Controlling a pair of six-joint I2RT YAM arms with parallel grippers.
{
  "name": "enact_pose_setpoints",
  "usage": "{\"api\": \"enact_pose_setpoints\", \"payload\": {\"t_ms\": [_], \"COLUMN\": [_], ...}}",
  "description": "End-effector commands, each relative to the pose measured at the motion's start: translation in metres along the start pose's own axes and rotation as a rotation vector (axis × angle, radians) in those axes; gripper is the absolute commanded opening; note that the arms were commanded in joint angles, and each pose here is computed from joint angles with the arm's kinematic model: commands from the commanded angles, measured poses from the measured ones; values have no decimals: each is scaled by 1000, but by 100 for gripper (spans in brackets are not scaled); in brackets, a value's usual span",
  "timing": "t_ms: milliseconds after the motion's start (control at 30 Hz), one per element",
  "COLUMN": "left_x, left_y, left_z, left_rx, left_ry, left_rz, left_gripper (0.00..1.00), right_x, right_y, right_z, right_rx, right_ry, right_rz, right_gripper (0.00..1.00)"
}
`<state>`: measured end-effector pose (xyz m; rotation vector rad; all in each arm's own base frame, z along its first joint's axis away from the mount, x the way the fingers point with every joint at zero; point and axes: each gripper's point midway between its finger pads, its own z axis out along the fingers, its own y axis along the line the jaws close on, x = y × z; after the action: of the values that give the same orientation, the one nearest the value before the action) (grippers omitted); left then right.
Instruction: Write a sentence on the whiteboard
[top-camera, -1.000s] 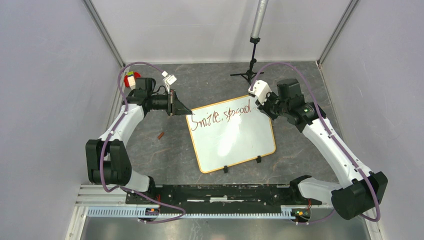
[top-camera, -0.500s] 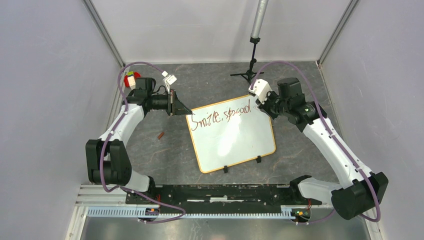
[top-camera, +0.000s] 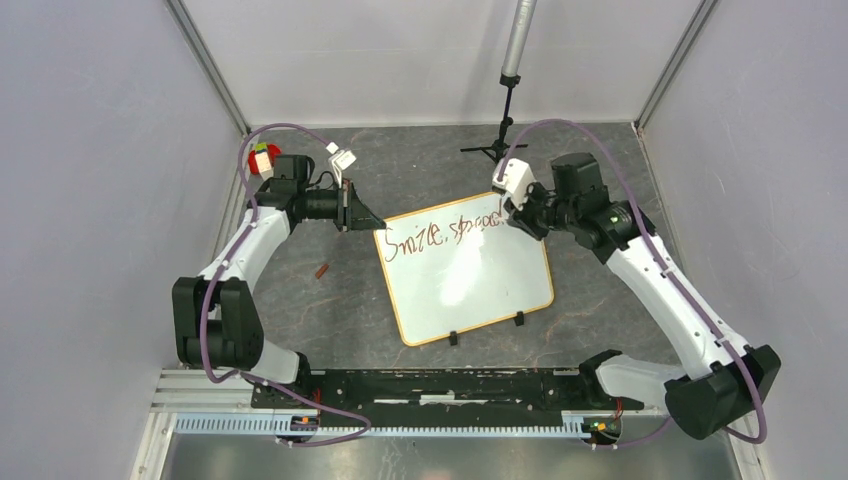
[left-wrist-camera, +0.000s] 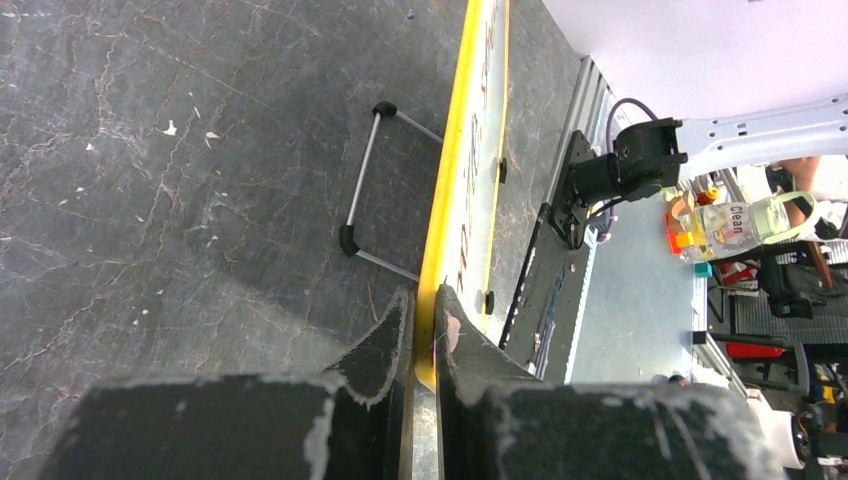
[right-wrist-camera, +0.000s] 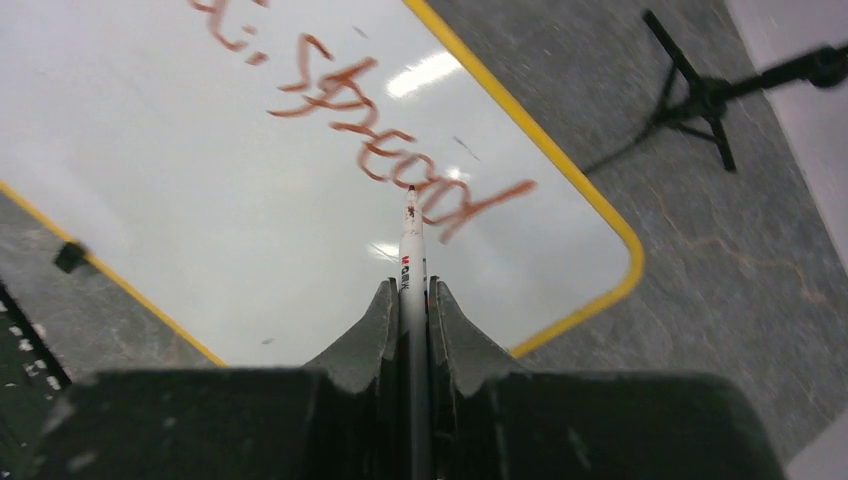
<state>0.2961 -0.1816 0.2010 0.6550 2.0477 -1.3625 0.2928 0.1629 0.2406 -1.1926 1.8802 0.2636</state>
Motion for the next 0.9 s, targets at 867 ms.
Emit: {"api": "enact_pose_setpoints", "payload": {"t_ms": [867], "left_x": [35], "left_y": [-5], "left_z": [0], "left_rx": [-1], "left_ry": [111], "left_rz": [-8], "left_gripper": [39], "right_x": [-31], "right_y": [197], "right_z": [48], "right_rx": [-482], "right_ry": [-216], "right_rz": [-232], "right_gripper": [0]}}
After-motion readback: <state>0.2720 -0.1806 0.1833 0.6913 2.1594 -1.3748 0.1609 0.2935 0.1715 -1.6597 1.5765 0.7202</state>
